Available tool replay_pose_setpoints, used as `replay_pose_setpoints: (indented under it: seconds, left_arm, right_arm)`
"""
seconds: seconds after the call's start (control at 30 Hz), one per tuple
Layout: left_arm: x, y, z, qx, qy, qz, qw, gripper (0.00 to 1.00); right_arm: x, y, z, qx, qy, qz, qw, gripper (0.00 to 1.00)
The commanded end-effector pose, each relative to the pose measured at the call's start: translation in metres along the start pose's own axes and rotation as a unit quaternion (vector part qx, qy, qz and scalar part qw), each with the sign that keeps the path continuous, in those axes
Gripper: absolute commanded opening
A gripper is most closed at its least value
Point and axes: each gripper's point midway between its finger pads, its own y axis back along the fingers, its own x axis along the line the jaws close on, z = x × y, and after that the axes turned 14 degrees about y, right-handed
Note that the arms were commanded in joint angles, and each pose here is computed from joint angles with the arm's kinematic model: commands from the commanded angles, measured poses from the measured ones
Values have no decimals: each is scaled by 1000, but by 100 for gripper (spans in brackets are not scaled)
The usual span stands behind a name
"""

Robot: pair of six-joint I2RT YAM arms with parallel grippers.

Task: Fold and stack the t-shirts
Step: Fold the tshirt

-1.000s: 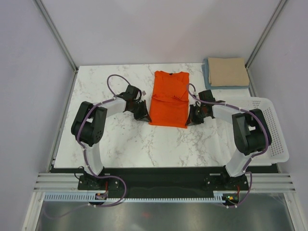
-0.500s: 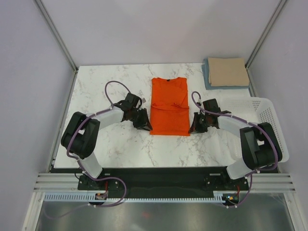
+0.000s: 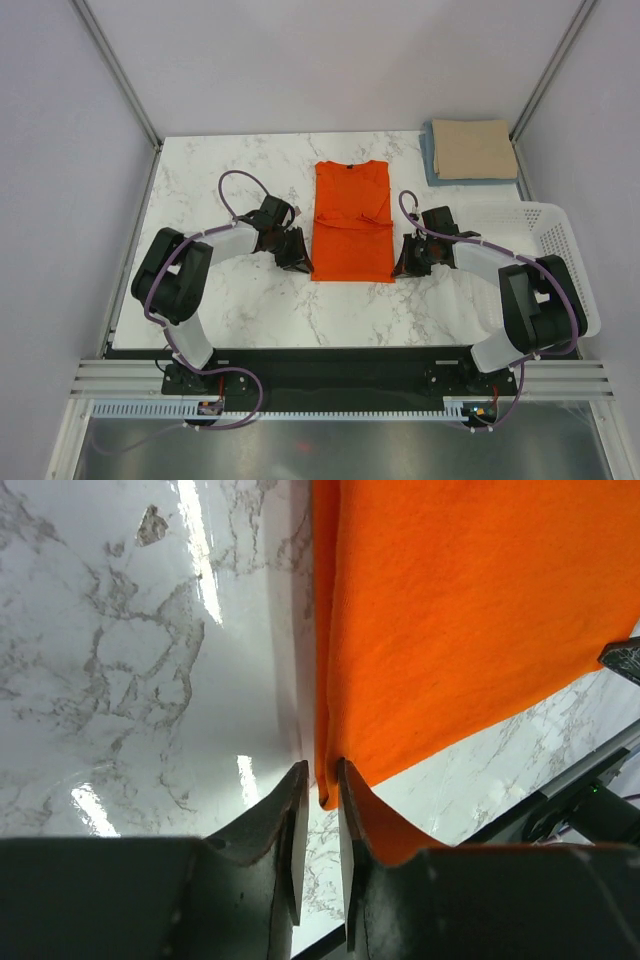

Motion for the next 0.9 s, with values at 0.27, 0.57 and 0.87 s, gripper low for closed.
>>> replay_pose_setpoints:
  seconds: [0.27, 0.57, 0.87]
  left_arm:
    - [-29, 8, 9, -8, -25, -55, 998, 2]
    - [-32, 27, -8, -20, -10, -65, 998, 2]
    - [11, 2, -38, 9, 11, -18, 1000, 2]
  right_arm:
    - [12, 9, 13, -34, 4, 16, 999, 0]
    - [15, 24, 9, -48, 7, 12, 999, 0]
    - [4, 14, -30, -17, -20, 0, 1000, 0]
